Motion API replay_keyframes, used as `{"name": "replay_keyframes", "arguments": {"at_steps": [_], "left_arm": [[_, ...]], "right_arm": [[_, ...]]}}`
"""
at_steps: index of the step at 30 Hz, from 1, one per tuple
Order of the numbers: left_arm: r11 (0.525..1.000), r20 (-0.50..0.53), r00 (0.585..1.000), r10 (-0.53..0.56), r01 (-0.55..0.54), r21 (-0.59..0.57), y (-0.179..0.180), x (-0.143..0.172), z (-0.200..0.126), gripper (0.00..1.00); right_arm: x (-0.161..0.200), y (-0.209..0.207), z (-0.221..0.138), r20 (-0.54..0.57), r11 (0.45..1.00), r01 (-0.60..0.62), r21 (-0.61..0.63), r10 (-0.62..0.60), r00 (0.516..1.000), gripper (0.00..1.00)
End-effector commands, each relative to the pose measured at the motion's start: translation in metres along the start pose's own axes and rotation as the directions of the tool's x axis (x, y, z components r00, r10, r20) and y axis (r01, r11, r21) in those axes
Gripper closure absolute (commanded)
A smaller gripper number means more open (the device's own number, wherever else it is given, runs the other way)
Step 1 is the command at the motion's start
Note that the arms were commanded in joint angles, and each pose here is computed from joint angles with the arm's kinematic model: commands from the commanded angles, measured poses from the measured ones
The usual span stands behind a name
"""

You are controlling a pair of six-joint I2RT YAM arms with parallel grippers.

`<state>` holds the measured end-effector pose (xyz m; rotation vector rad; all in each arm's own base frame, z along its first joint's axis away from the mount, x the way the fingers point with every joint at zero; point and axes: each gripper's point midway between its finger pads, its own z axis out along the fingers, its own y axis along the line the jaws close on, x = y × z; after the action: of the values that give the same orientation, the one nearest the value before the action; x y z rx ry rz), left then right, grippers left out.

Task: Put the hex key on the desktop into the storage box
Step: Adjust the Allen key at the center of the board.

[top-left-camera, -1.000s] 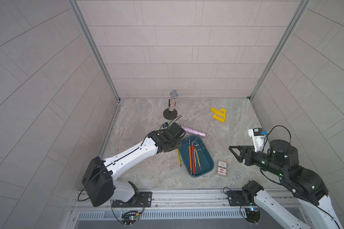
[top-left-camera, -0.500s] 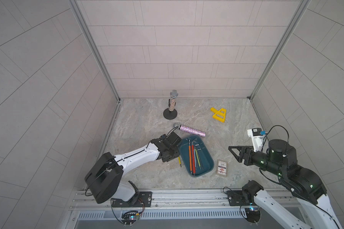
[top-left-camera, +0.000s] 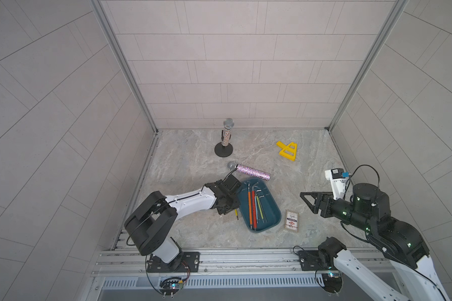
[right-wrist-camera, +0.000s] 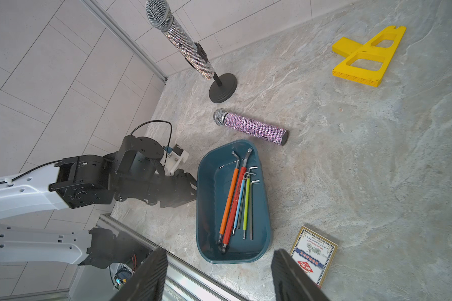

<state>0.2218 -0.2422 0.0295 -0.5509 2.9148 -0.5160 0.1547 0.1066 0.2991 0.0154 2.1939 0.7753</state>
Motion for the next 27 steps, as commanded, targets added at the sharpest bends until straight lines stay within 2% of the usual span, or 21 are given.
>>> {"name": "replay_keyframes", "arguments": {"at_steps": [1,8,12,17,23,27], "left_arm": [[1.0,-0.012,1.0,-0.007,0.007,-0.014,0.006,0.002,0.007,0.63],[0.994,-0.022,0.999,0.026,-0.028,-0.11,0.02,0.003,0.009,0.61],[0.992,-0.027,0.999,0.033,-0.036,-0.125,0.025,0.004,0.011,0.6],[0.997,-0.005,1.0,0.026,-0.026,-0.074,0.017,0.003,0.008,0.59],[0.996,0.033,0.995,0.09,-0.09,-0.01,-0.004,-0.006,-0.001,0.54],[0.988,-0.027,0.994,0.109,-0.111,-0.109,0.014,0.001,0.012,0.54]], "right_arm": [[-0.001,0.001,0.001,0.006,1.0,0.009,-0.007,-0.009,1.0,0.32],[-0.001,0.001,0.002,0.004,1.0,0.008,-0.006,-0.008,1.0,0.31],[0.0,0.001,0.003,0.002,1.0,0.007,-0.007,-0.007,1.0,0.31],[0.0,0.001,0.004,0.002,1.0,0.005,-0.009,-0.005,1.0,0.31],[0.0,0.001,0.005,-0.001,1.0,0.007,-0.009,-0.007,1.0,0.32],[0.0,0.001,0.004,0.002,1.0,0.007,-0.01,-0.007,1.0,0.32]]}}
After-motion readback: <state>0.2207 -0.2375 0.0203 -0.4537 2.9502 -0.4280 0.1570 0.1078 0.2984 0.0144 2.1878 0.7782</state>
